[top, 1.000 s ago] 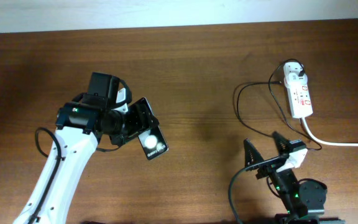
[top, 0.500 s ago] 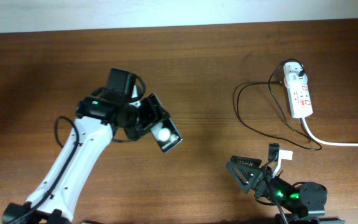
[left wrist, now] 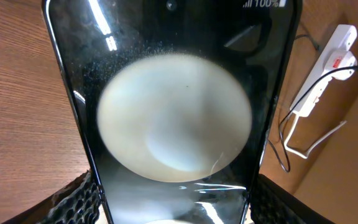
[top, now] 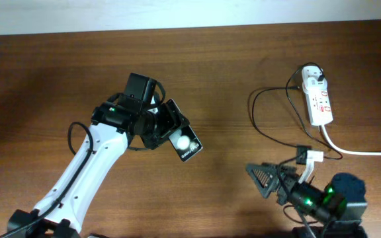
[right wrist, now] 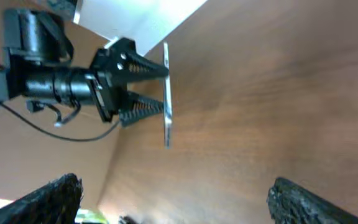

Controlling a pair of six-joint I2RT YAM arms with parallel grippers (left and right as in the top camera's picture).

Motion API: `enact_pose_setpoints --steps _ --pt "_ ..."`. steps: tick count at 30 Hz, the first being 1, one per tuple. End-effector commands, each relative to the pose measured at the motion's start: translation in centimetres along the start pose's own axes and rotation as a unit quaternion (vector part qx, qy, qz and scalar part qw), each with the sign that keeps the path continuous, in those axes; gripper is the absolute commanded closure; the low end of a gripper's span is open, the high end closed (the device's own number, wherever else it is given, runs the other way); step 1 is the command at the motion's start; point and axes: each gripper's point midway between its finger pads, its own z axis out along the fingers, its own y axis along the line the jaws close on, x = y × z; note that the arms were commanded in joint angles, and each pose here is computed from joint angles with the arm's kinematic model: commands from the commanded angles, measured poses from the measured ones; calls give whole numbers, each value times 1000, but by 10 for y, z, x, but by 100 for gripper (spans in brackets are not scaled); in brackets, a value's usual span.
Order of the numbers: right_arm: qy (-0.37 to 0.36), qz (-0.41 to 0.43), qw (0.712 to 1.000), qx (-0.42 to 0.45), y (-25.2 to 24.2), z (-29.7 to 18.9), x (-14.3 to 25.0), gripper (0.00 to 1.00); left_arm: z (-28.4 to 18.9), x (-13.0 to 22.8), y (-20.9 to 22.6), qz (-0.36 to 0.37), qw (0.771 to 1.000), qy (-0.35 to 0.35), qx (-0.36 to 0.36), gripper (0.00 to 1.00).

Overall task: Plug charger to phone and switch on socket
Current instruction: 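Move the right gripper toward the phone held by the left gripper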

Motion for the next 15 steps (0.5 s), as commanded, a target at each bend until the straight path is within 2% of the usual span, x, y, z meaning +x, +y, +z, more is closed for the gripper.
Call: enact_pose_setpoints --steps 1,6,9,12,15 --pt "22 0 999 30 17 -6 -15 1 -1 1 -3 -3 1000 2 7 43" --pt "86 11 995 49 43 -5 -11 1 -1 1 -4 -4 1000 3 8 43" --pt "101 3 985 140 20 8 -6 1 -1 2 -4 -31 999 5 9 44" --pt "129 -42 973 186 7 38 3 1 -1 5 -6 -70 997 15 16 43" --pt "142 -59 969 191 5 64 6 1 -1 7 -9 -84 996 24 22 44"
